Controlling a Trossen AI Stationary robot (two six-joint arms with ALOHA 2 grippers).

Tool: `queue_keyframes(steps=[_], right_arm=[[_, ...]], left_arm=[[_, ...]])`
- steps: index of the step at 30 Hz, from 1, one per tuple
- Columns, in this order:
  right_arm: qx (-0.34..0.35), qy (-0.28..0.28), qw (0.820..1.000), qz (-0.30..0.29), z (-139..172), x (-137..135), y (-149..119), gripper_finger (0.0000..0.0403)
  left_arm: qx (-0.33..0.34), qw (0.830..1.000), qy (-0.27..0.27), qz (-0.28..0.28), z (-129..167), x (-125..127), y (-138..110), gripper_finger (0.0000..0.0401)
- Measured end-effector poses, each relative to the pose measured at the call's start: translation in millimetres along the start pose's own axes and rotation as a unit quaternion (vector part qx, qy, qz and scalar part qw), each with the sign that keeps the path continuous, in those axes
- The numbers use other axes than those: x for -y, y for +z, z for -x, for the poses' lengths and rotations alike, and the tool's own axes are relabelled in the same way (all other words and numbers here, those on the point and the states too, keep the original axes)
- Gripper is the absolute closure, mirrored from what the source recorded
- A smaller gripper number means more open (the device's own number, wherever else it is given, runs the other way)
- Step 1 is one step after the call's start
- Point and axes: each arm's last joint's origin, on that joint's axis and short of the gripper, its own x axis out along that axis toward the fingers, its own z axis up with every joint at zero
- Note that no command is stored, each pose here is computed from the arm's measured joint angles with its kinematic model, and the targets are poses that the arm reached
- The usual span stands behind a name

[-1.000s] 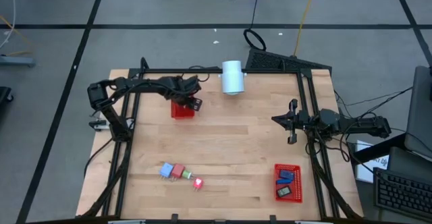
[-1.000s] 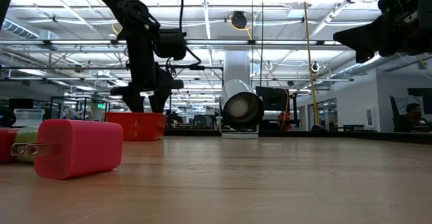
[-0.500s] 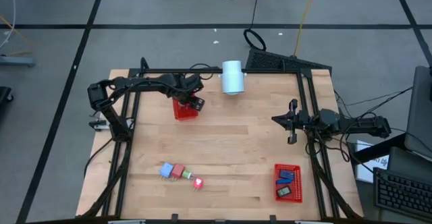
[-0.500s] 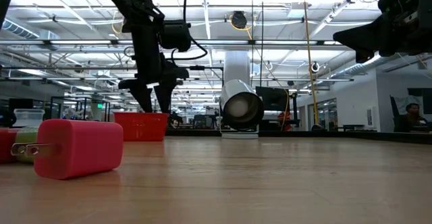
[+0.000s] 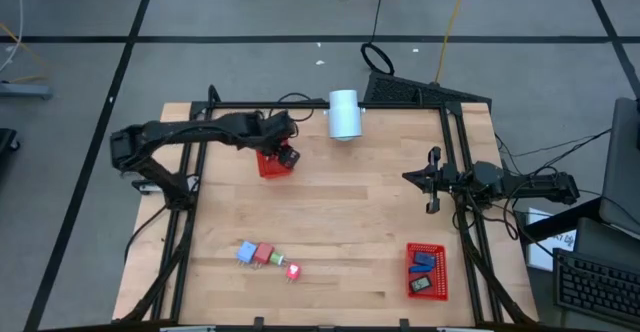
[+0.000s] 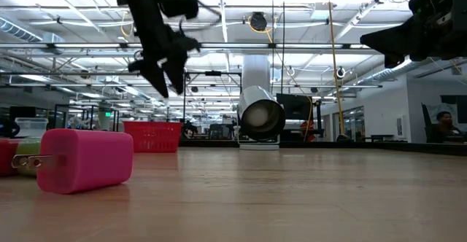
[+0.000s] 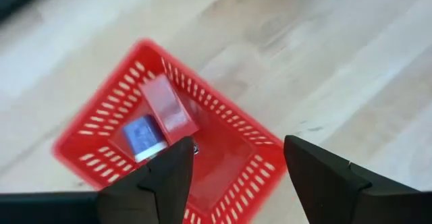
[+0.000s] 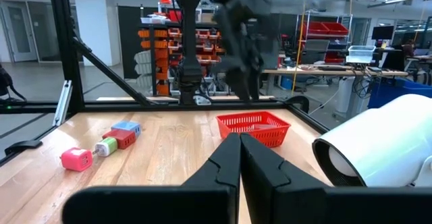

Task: Pick & Place Office items
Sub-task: Put the pink charger adapter into the top red bin

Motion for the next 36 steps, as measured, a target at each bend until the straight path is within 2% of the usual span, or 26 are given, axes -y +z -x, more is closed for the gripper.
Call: queue_keyframes(steps=[7, 11, 16, 21, 28, 33, 36], right_arm=[[0.000, 0.000, 1.000, 0.000, 0, 0, 0, 0.0403], [0.000, 0.000, 1.000, 0.000, 0, 0, 0, 0.0403], [0.000, 0.000, 1.000, 0.000, 0, 0, 0, 0.0403], [0.000, 0.000, 1.000, 0.000, 0, 0, 0, 0.0403], [0.000, 0.000, 1.000, 0.000, 0, 0, 0, 0.0403], [0.000, 0.000, 1.000, 0.000, 0, 0, 0, 0.0403], [0.000, 0.000, 1.000, 0.000, 0, 0, 0, 0.0403]], left_arm=[[0.112, 0.992, -0.014, -0.059, 66, 23, -28, 0.0167], [0.168, 0.979, -0.029, -0.111, 98, 36, -51, 0.0167], [0.227, 0.961, -0.049, -0.152, 120, 52, -77, 0.0167], [0.258, 0.946, -0.076, -0.184, 122, 59, -102, 0.0166], [0.273, 0.937, -0.131, -0.173, 105, 52, -133, 0.0166], [0.279, 0.921, -0.217, -0.162, 90, 45, -153, 0.0167], [0.279, 0.904, -0.283, -0.158, 84, 45, -161, 0.0167]])
